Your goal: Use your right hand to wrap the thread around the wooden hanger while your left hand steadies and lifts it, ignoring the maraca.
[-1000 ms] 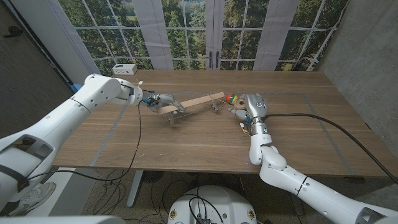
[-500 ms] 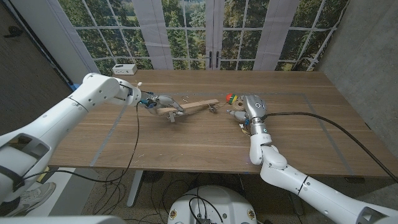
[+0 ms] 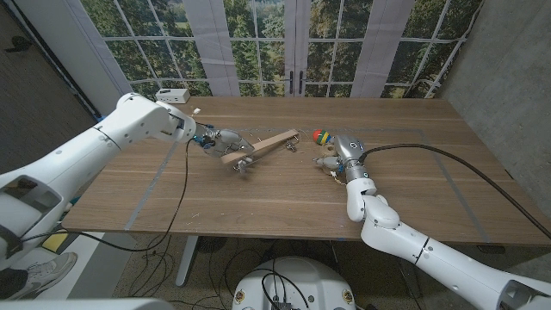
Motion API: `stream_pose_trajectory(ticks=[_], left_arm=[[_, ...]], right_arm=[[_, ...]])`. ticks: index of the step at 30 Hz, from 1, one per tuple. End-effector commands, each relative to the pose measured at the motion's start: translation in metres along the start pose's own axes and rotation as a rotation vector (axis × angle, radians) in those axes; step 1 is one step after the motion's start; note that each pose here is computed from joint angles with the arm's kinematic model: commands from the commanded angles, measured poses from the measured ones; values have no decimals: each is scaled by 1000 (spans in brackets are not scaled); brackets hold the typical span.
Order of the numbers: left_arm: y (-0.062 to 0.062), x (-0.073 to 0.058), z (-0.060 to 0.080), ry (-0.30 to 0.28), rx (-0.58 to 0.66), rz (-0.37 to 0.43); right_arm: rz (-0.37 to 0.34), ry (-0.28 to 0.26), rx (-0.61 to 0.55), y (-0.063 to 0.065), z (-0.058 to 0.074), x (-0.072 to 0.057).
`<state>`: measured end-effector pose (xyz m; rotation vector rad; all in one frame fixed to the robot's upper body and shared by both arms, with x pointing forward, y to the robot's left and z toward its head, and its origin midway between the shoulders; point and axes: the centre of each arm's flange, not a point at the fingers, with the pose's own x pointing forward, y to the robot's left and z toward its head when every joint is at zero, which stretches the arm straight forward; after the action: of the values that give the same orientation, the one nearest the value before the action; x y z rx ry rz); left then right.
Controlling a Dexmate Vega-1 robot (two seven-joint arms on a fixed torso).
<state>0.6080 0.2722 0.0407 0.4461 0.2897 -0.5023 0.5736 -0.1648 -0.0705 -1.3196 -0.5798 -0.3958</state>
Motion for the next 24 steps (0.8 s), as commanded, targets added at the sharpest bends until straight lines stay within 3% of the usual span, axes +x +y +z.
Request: stream_pose_trajectory(ticks=[1, 7, 12, 19, 24], left_arm=[[-4, -7, 9, 10, 149, 33], [-10, -14, 15, 1, 215, 86], [-14, -20, 19, -15, 236, 133], [-17, -26, 22, -86, 263, 125], [-19, -31, 24, -90, 309, 161]], right_arm=[[66, 33, 19, 4, -5, 2], [110, 62, 50, 6, -11, 3], [196, 77, 72, 7, -16, 5], [272, 86, 92, 7, -21, 5], [307, 78, 164, 5, -26, 3]])
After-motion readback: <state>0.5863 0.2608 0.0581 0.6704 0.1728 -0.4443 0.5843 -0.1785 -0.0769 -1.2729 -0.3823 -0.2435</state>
